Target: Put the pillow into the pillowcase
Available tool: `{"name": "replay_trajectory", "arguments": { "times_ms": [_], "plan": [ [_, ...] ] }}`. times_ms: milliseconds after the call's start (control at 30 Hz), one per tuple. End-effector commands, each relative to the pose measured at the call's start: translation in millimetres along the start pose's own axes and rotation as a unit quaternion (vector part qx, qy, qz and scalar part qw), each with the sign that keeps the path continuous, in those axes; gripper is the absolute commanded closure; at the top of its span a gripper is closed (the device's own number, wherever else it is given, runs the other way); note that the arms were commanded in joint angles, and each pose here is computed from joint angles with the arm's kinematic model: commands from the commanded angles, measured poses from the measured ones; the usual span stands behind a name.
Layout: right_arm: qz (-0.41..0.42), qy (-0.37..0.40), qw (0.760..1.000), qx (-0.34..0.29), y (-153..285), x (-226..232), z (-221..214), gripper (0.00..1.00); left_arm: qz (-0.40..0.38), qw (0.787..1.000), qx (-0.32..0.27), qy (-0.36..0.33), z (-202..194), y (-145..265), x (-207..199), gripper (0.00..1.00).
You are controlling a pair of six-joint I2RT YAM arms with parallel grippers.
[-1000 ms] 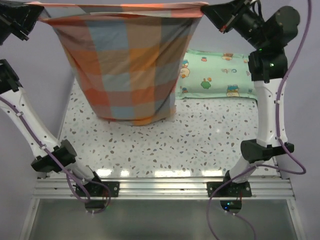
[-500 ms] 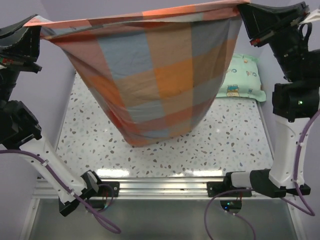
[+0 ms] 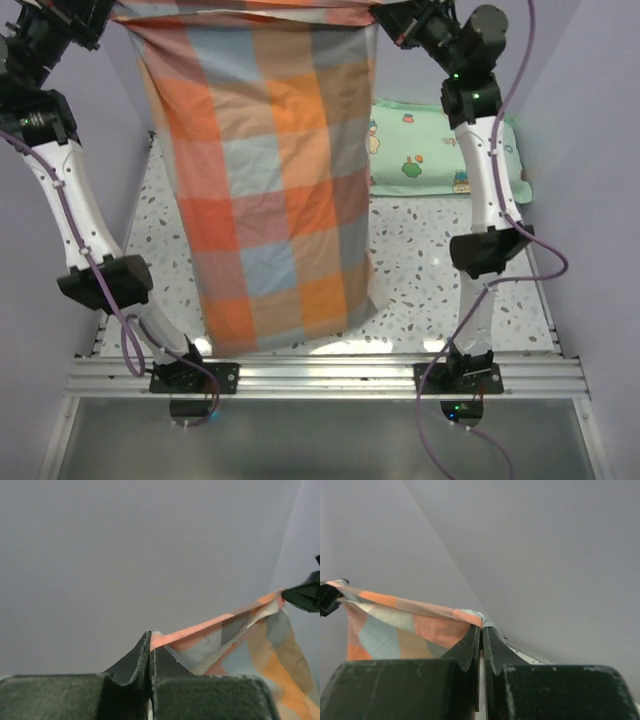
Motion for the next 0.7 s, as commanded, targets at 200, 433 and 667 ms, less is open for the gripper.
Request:
{"name": "replay_trajectory", "arguments": {
  "times_ms": [200, 433, 667],
  "plan": [
    [0.067, 0.113, 0.968, -0.214, 70, 131, 108, 1.0, 0.143, 0.965, -0.165, -0.145, 129, 62, 5, 1.0],
    [0.039, 0.16, 0.982, -0.092, 100, 114, 54, 1.0, 0.129, 0.945, -0.096, -0.284, 119, 95, -62, 1.0],
    [0.002, 0.154, 0.985, -0.075, 117, 95, 42, 1.0, 0.137, 0.944, -0.072, -0.293, 108, 109, -81, 1.0]
  ]
}}
Point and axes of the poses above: each gripper's point midway between its finger pads, its own y axis back along the fingers, its own x axis along the line the jaws close on, z = x × y, the point moved 5 cm from there along y, back along the fingers, and after that the axes turned 8 degrees about -y, right-handed, at the moved point
